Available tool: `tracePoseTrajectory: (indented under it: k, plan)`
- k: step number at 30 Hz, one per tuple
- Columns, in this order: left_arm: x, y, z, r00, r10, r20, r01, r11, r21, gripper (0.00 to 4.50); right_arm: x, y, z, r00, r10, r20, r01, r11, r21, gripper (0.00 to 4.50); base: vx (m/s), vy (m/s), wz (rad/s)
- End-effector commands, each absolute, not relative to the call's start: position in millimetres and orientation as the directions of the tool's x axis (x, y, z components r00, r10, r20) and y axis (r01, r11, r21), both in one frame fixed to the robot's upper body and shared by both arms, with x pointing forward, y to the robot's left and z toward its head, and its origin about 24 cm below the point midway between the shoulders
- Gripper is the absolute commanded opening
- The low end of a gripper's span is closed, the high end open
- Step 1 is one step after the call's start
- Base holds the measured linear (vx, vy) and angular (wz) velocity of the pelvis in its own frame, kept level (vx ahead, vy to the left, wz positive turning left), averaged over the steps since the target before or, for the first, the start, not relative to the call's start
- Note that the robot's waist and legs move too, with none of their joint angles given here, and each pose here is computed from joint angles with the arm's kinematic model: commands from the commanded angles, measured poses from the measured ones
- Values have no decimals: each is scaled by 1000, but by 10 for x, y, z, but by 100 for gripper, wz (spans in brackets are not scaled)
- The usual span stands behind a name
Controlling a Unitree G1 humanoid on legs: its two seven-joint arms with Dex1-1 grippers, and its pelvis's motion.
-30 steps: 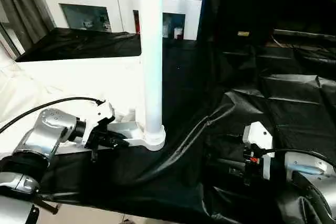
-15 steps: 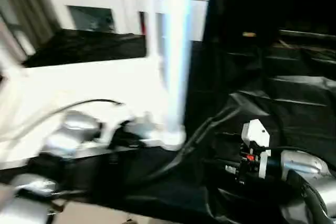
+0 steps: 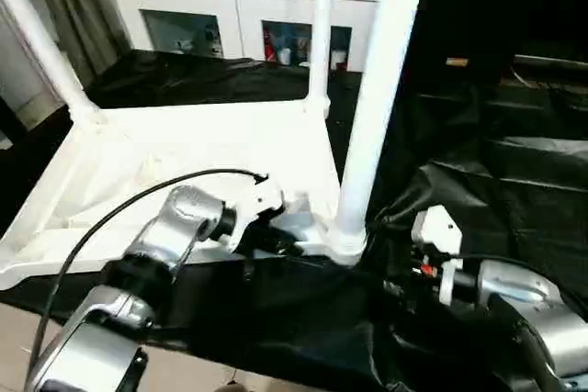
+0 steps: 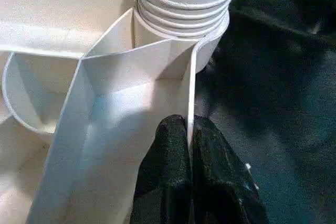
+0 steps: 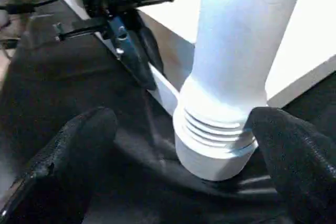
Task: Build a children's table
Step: Rotate leg to tighten
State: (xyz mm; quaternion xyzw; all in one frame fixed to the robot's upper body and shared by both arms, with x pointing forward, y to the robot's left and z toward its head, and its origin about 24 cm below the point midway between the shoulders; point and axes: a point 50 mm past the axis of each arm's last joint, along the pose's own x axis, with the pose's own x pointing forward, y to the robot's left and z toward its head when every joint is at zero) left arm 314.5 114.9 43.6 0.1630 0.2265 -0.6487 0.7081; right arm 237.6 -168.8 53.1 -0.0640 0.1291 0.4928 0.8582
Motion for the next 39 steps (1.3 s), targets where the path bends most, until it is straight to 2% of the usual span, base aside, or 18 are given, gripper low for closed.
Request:
tracePoseTrajectory:
  k: [1,2,5,6,24,38,39]
  plan:
    - [3128,959,474,21,-892,-452,997,54,-61,1,2408,-1630,549,477,836,-272,-868,496,2,450,0,0,0]
    - [3130,957,470,21,-892,-451,996,55,-64,48,2417,-1635,548,479,833,-276,-867,498,-2,450,0,0,0]
    - [3139,997,450,40,-881,-471,997,65,-36,59,2436,-1655,537,492,823,-285,-860,510,-12,450,0,0,0]
    - [3145,1015,448,49,-877,-478,997,69,-23,79,2443,-1660,537,496,820,-285,-859,512,-18,450,0,0,0]
    - [3168,1460,462,136,-825,-548,987,159,6,79,2508,-1669,539,504,816,-284,-856,515,-41,450,0,0,0]
    - [3125,1541,484,152,-818,-555,985,175,11,79,2539,-1641,530,495,821,-282,-862,504,-45,450,0,0,0]
    - [3122,1548,482,149,-812,-564,985,172,12,54,2547,-1637,532,496,821,-281,-862,505,-47,450,0,0,0]
